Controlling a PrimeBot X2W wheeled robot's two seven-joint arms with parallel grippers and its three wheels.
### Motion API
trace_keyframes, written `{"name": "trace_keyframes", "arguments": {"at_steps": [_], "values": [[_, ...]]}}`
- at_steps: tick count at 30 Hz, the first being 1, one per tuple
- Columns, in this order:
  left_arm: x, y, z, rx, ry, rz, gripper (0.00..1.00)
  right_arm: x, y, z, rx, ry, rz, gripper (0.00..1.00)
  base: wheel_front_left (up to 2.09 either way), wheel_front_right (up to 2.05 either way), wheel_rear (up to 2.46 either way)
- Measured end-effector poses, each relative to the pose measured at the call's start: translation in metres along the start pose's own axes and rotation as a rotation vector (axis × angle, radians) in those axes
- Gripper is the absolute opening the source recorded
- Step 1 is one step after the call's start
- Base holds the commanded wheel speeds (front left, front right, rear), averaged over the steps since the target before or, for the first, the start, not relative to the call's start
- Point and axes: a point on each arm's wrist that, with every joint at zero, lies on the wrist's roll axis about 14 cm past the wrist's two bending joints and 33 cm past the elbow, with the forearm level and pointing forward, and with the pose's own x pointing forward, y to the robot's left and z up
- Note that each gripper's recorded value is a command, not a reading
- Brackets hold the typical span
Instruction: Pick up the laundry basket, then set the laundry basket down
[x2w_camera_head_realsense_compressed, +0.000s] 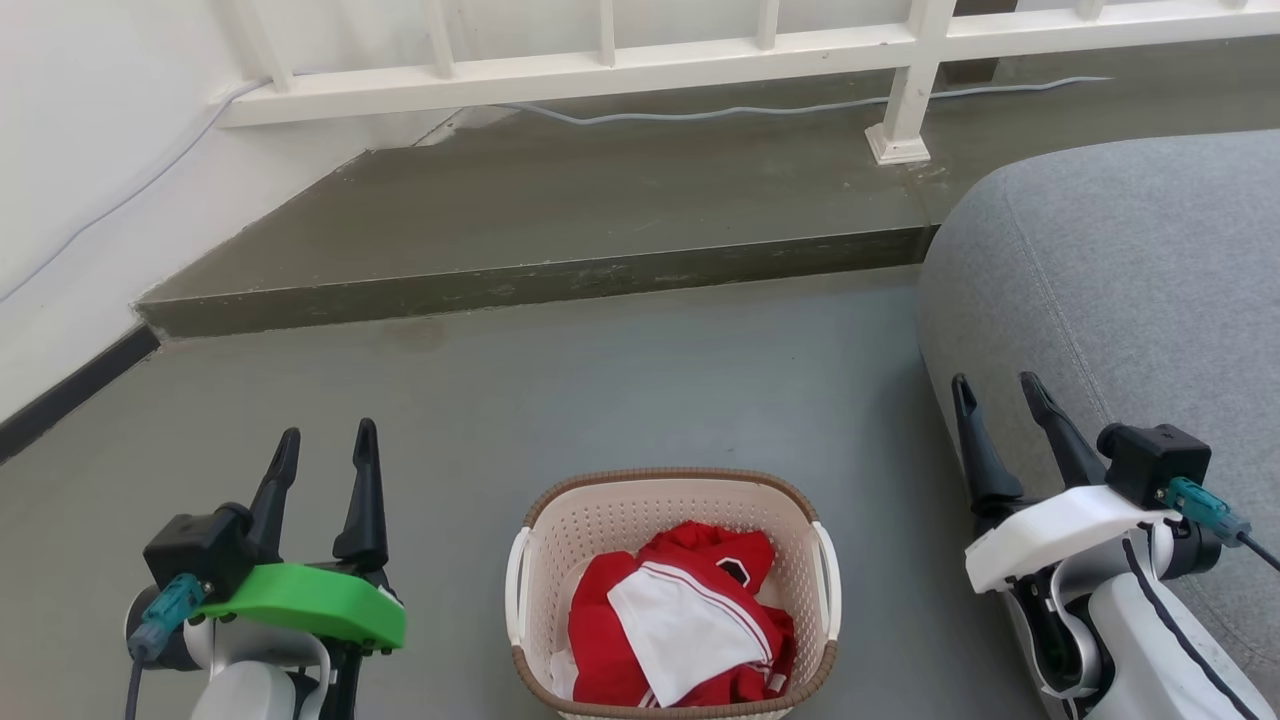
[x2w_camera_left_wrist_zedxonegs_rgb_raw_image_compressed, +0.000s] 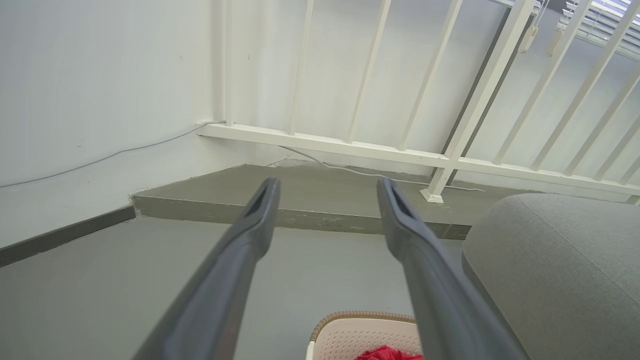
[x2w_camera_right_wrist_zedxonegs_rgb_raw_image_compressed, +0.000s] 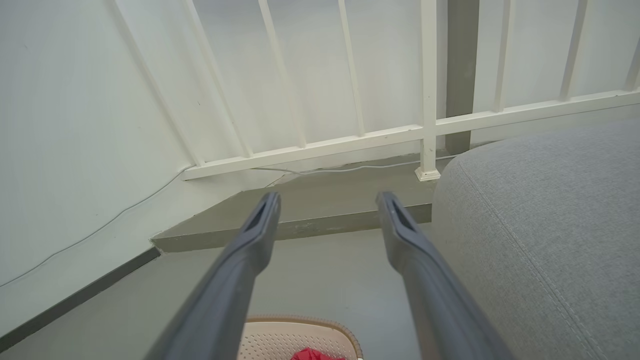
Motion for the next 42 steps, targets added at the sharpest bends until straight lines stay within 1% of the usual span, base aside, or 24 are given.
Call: {"name": "trace_keyframes", "arguments": {"at_steps": [9, 10, 14, 16, 21, 28, 42], "values": [[-0.004, 0.002, -0.004, -0.007, 0.009, -0.002, 1.0, 0.0, 0.0, 0.0, -0.009, -0.002, 0.004, 1.0, 0.0, 0.0, 0.0], [-0.004, 0.002, -0.005, -0.008, 0.012, -0.001, 0.0, 0.0, 0.0, -0.001, -0.008, 0.001, 0.004, 0.0, 0.0, 0.0, 0.0], [-0.016, 0.009, -0.03, -0.02, 0.091, 0.031, 0.0, -0.014, 0.001, -0.03, 0.015, 0.086, -0.016, 0.0, 0.0, 0.0, 0.0], [-0.018, 0.011, -0.033, -0.032, 0.104, 0.04, 0.0, -0.017, 0.001, -0.035, 0.028, 0.101, -0.024, 0.0, 0.0, 0.0, 0.0], [-0.018, 0.015, -0.034, -0.062, 0.111, 0.06, 0.0, -0.017, -0.003, -0.035, 0.071, 0.105, -0.044, 0.0, 0.0, 0.0, 0.0], [-0.019, 0.022, -0.036, -0.168, 0.124, 0.104, 0.0, -0.016, -0.01, -0.035, 0.177, 0.118, -0.079, 0.0, 0.0, 0.0, 0.0], [-0.021, 0.036, -0.037, -0.331, 0.139, 0.166, 0.0, -0.014, -0.02, -0.035, 0.378, 0.129, -0.139, 0.0, 0.0, 0.0, 0.0]]}}
